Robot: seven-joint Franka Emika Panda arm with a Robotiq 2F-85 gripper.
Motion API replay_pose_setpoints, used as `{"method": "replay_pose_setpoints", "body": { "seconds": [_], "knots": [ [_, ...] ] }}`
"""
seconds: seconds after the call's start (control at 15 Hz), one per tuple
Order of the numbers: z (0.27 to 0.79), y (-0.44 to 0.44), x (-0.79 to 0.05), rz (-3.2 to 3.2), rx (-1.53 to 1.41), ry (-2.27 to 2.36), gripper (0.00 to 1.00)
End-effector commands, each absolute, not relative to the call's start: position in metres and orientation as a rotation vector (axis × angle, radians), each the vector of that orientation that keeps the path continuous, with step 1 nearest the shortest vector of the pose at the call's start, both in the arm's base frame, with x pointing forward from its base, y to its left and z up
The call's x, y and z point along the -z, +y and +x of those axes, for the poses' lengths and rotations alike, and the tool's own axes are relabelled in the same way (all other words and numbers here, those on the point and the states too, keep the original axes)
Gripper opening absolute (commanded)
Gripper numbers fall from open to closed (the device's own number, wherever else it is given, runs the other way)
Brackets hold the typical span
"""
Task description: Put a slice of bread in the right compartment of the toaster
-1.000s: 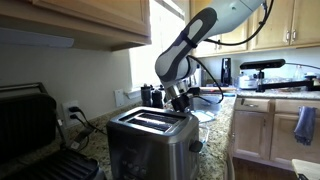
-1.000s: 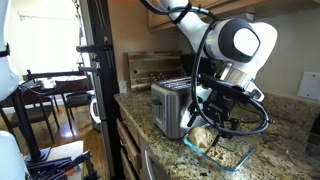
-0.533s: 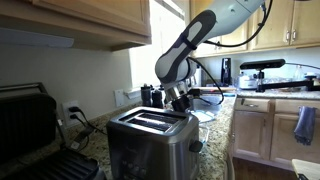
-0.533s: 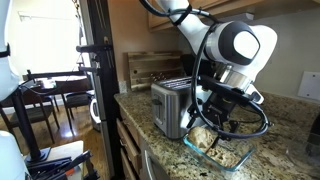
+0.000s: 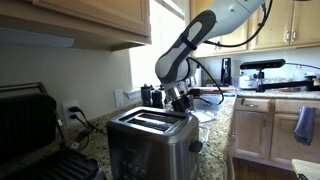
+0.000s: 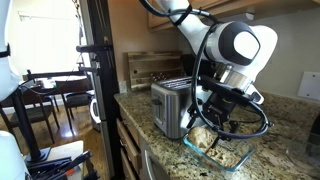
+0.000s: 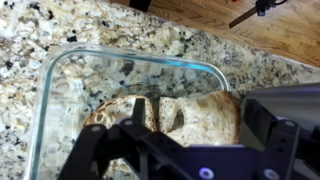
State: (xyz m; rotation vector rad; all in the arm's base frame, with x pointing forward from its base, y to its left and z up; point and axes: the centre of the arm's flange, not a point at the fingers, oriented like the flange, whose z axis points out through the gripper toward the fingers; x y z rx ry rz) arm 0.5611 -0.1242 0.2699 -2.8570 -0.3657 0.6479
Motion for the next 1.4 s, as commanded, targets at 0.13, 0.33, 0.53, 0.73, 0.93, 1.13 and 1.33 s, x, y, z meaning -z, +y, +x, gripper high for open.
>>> {"method": "replay_pose_setpoints", "body": {
  "seconds": [0.13, 0.33, 0.53, 0.73, 0.93, 1.13, 1.33],
  "knots": [
    [0.5626, -0.1273, -0.2683, -2.854, -0.645, -0.353, 0.91],
    [0.5626, -0.1276, -0.2681, -2.854, -0.645, -0.352, 0.60],
    [0.5627, -0.1277, -0.2681, -2.855, -0.645, -0.352, 0.56],
    [0.5629, -0.1276, -0.2680, -2.855, -0.644, -0.349, 0.49],
    [0.5632, -0.1275, -0.2683, -2.855, -0.644, -0.351, 0.51],
    [0.5633, -0.1269, -0.2686, -2.856, -0.642, -0.354, 0.18],
    [0.5636, -0.1265, -0.2686, -2.858, -0.641, -0.356, 0.06]
  ]
}}
